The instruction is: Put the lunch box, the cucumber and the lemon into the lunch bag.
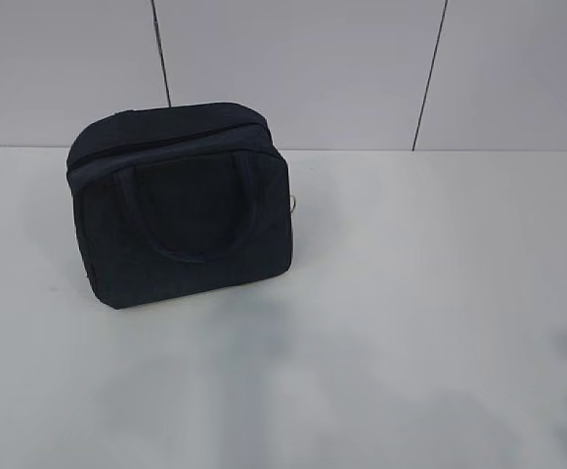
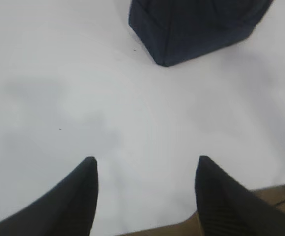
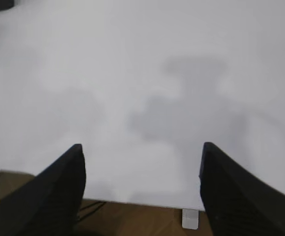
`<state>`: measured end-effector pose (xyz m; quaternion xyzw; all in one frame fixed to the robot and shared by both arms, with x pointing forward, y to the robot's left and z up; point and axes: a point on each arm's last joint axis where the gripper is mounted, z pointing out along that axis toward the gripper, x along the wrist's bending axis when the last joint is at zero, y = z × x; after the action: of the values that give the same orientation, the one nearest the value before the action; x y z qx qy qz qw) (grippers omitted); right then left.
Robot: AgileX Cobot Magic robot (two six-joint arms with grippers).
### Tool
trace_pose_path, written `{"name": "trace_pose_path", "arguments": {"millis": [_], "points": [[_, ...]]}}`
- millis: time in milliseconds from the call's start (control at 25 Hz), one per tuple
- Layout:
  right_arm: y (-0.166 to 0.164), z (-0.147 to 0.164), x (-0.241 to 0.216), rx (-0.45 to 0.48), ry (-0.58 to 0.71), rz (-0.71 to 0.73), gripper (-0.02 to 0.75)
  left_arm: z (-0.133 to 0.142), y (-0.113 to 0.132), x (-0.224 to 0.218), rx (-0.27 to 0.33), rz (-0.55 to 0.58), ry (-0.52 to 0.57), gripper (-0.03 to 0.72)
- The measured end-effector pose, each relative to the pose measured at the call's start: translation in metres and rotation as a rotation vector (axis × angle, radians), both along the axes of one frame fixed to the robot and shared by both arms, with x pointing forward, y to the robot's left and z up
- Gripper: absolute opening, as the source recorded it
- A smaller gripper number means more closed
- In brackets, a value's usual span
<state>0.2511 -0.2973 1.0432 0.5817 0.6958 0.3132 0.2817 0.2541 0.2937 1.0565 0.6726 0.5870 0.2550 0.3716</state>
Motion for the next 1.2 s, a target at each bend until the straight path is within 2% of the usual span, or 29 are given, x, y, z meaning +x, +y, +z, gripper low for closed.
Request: {"name": "trace_pose_path", "arguments": {"millis": [160,320,1200], "points": [[-0.002,0.001,-0.013,0.009,-0.089,-0.091,0.561,0.001,0.003,-0.012,-0.012,0.085,-0.079,0.438],[-0.002,0.000,-0.022,0.015,-0.153,-0.107,0.561,0.001,0.003,-0.023,-0.019,0.120,-0.148,0.437],[-0.002,0.000,-0.022,0.015,-0.154,-0.111,0.561,0.000,0.003,-0.023,-0.019,0.139,-0.148,0.354]]}}
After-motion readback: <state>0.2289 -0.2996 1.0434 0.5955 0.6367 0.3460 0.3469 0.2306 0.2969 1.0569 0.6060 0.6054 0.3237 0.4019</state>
